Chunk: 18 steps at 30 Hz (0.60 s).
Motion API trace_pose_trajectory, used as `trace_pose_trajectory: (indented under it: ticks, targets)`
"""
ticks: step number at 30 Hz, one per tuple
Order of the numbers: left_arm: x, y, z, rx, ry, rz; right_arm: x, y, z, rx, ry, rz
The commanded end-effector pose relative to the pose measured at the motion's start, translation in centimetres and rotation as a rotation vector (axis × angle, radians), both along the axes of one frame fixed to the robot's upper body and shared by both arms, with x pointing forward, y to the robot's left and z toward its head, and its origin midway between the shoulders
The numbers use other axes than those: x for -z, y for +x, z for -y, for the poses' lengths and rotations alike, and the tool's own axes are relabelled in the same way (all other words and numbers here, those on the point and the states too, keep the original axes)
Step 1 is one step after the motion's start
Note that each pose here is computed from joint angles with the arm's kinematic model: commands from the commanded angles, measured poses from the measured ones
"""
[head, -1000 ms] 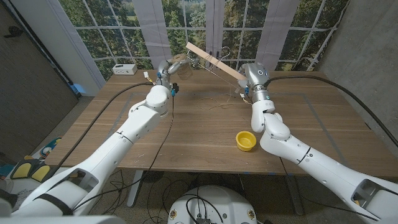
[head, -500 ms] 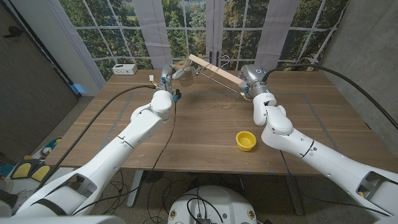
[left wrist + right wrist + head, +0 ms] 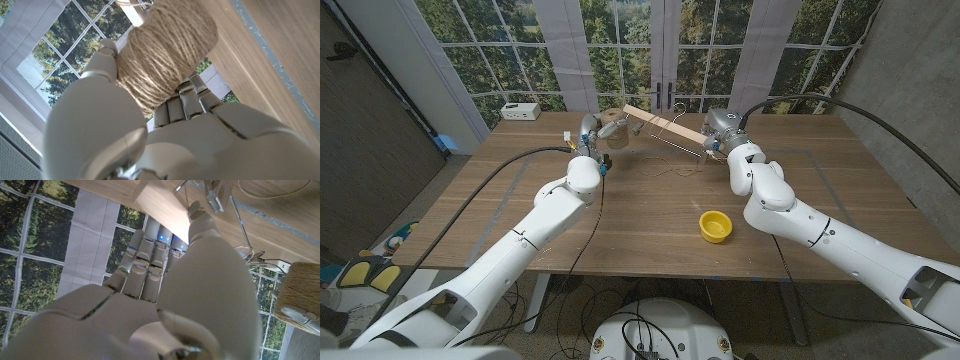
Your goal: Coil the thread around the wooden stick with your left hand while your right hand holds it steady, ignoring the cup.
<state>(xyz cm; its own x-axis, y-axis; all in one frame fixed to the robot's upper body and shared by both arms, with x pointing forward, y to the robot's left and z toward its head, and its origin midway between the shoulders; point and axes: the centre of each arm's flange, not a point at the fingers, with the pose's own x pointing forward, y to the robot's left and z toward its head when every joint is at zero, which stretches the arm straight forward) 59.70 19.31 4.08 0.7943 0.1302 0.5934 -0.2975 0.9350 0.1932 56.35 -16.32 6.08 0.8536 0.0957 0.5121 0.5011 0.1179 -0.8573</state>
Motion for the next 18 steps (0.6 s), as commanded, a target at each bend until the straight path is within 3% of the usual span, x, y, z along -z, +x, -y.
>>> trace_pose_trajectory:
  ticks: [1,15,18]
  targets:
    - [3.9,1.0,-0.7,-0.036,0.001,0.006,0.2,1.0,-0.6,-0.024,-0.037,-0.144]
    - [6.6,2.0,-0.8,-0.003,-0.016,0.040,0.3,2.2,-1.2,-0.028,-0.057,-0.272]
    - [7.2,2.3,-0.6,-0.011,-0.013,0.013,0.3,2.6,-1.3,-0.026,-0.062,-0.309]
